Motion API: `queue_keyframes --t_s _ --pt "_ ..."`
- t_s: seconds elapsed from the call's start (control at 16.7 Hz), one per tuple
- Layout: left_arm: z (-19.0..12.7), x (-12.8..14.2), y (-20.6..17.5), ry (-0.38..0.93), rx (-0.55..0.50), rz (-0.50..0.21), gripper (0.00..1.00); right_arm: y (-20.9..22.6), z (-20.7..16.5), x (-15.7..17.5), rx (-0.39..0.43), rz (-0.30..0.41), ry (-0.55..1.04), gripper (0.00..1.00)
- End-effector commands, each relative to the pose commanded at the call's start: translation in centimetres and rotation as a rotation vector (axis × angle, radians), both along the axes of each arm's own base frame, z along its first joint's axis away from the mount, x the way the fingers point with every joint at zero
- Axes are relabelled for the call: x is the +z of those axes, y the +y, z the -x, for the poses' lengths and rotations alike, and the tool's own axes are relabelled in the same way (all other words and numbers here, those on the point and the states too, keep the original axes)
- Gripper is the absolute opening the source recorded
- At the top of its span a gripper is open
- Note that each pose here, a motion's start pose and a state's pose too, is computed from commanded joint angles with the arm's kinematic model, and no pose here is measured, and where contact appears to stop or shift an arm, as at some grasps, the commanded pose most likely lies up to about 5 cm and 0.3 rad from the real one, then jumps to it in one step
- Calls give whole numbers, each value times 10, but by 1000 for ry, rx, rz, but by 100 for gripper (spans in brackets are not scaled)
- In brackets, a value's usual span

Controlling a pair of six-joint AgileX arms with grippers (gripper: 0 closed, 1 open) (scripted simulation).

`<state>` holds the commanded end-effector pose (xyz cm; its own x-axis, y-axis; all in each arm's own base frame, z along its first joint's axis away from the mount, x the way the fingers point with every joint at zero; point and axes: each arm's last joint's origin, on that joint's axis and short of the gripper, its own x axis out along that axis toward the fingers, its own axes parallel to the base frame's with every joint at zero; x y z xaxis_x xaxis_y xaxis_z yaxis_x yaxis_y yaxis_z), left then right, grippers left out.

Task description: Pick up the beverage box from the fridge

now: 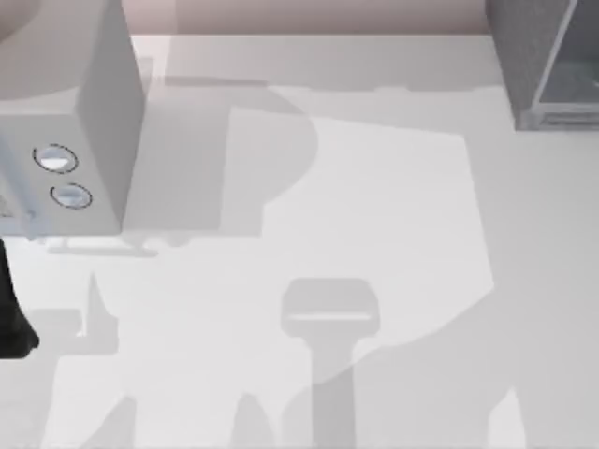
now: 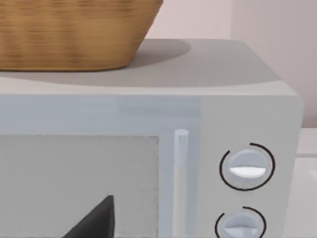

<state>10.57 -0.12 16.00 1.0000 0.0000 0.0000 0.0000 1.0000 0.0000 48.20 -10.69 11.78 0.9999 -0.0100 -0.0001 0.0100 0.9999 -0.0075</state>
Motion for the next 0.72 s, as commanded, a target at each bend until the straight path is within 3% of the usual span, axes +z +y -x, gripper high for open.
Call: queue_keyframes --t_s 0.54,0.72 --pt "0 0 0 0 0 0 100 0 0 0 0 0 0 2" --pt "0 0 0 0 0 0 100 0 0 0 0 0 0 0"
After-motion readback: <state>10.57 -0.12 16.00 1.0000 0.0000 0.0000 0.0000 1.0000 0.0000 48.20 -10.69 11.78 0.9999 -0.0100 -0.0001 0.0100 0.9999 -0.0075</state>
